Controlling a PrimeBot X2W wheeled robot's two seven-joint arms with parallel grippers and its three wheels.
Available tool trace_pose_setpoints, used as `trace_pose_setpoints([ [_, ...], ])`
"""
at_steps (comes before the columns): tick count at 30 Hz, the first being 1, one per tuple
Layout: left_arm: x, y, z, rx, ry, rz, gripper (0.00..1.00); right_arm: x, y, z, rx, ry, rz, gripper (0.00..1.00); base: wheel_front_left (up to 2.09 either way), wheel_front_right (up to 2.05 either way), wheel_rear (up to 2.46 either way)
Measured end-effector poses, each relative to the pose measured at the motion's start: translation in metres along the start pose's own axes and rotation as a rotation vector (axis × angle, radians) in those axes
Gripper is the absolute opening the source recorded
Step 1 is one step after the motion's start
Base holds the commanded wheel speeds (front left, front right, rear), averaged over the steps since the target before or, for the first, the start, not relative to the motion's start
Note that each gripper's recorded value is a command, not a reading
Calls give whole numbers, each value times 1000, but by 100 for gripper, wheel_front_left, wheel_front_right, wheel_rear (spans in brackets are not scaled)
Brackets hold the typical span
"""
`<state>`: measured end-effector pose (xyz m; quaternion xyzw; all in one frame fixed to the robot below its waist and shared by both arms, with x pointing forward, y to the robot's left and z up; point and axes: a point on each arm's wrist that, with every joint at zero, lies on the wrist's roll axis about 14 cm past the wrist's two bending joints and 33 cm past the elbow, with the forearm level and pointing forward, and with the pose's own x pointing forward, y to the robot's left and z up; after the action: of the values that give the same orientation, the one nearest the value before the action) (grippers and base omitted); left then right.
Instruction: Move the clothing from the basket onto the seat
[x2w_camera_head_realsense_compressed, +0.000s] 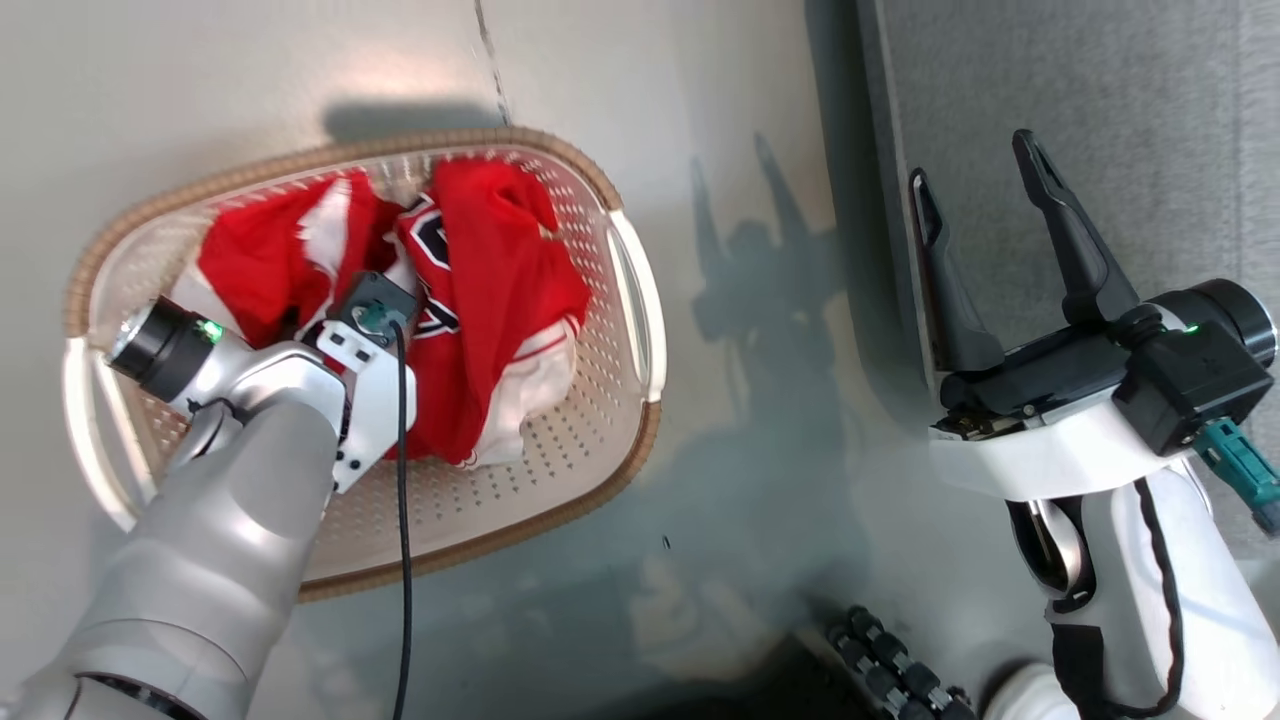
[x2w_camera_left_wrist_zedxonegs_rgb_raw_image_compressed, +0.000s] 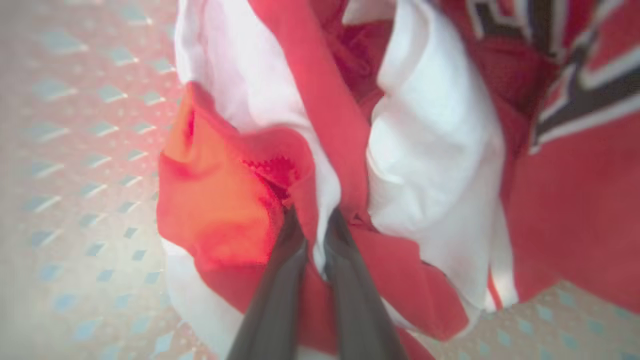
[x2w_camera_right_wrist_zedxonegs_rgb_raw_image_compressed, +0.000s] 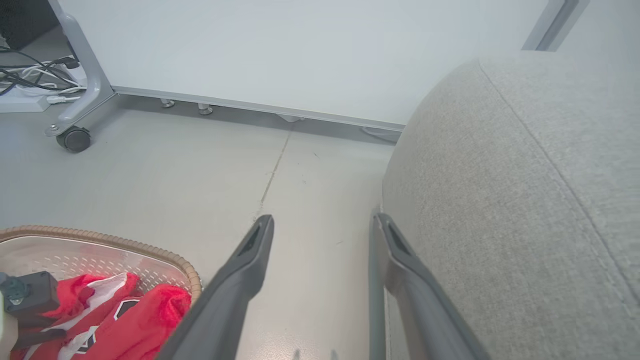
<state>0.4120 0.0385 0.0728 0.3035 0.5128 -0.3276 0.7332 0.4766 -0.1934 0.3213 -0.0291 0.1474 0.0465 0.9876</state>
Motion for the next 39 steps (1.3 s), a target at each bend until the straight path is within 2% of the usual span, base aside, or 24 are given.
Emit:
trace_pose_setpoints([
  [8, -48, -3, 27, -66, -142, 30, 0, -11, -5, 42, -20, -84, -17, 100, 0, 0, 0],
  [27, -181, 36, 73, -203, -526, 202, 0, -71, 11, 104, -40, -207, -4, 100, 0, 0, 0],
  [39, -335, 50, 154, -380, -1041, 309, 0, -123, 29, 138, -61, -312, 23, 100, 0, 0, 0],
])
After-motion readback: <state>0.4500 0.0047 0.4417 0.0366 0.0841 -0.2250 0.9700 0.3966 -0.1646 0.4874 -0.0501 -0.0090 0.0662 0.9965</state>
